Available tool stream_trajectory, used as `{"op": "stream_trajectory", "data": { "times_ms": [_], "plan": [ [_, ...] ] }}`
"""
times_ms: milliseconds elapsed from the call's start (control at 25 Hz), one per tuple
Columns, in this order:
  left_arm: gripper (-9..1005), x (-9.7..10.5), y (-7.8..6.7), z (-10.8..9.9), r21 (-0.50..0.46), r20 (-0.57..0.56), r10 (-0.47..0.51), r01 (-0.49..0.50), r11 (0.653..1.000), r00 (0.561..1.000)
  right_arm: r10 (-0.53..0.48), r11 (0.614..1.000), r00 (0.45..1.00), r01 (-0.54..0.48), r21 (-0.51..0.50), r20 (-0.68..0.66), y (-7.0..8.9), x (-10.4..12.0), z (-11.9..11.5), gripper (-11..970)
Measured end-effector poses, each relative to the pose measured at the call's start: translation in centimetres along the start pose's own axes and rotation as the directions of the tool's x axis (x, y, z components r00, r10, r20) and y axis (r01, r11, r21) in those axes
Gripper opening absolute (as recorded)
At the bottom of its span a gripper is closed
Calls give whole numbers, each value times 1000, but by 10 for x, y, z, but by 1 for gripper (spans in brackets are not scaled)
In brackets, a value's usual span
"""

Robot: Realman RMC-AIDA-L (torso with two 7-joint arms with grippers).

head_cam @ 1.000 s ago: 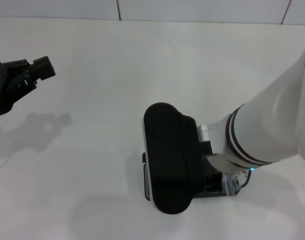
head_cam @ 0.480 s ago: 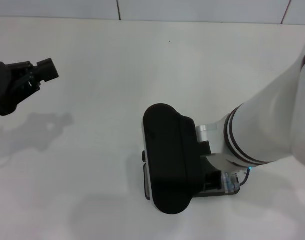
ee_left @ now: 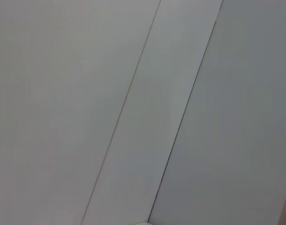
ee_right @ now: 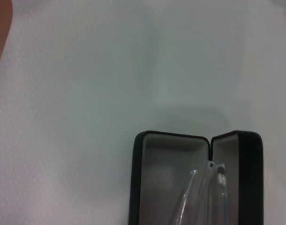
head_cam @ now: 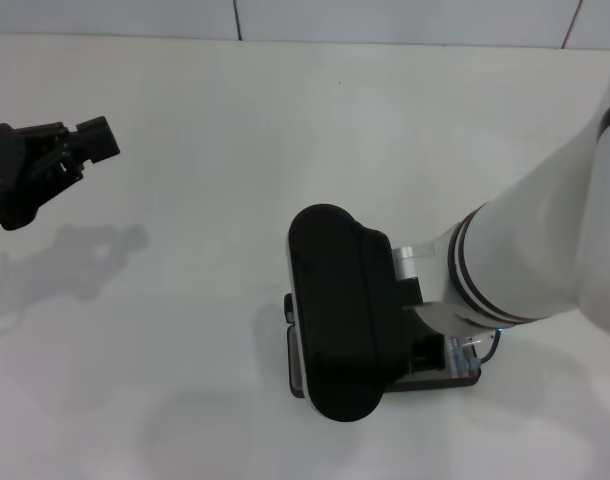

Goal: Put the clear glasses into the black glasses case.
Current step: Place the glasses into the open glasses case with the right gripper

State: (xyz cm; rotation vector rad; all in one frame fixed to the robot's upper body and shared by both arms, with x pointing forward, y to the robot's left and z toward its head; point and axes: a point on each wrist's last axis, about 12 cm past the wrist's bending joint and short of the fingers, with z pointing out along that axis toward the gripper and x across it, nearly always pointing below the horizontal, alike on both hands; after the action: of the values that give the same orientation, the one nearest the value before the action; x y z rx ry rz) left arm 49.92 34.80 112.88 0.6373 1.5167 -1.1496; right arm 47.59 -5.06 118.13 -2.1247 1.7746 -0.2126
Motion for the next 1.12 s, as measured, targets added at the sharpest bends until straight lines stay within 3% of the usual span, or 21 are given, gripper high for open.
{"op": "stream_trajectory", "data": {
  "times_ms": [640, 1120],
  "plan": [
    [95, 0, 0, 0, -1, 0, 0, 0, 1000, 1000, -6, 1000, 1000, 6, 1, 5, 1, -1, 0, 119],
    [95, 0, 0, -3, -4, -3, 2, -2, 1000, 1000, -15, 1000, 998, 15, 0, 61, 9, -5, -18, 159]
  ]
}}
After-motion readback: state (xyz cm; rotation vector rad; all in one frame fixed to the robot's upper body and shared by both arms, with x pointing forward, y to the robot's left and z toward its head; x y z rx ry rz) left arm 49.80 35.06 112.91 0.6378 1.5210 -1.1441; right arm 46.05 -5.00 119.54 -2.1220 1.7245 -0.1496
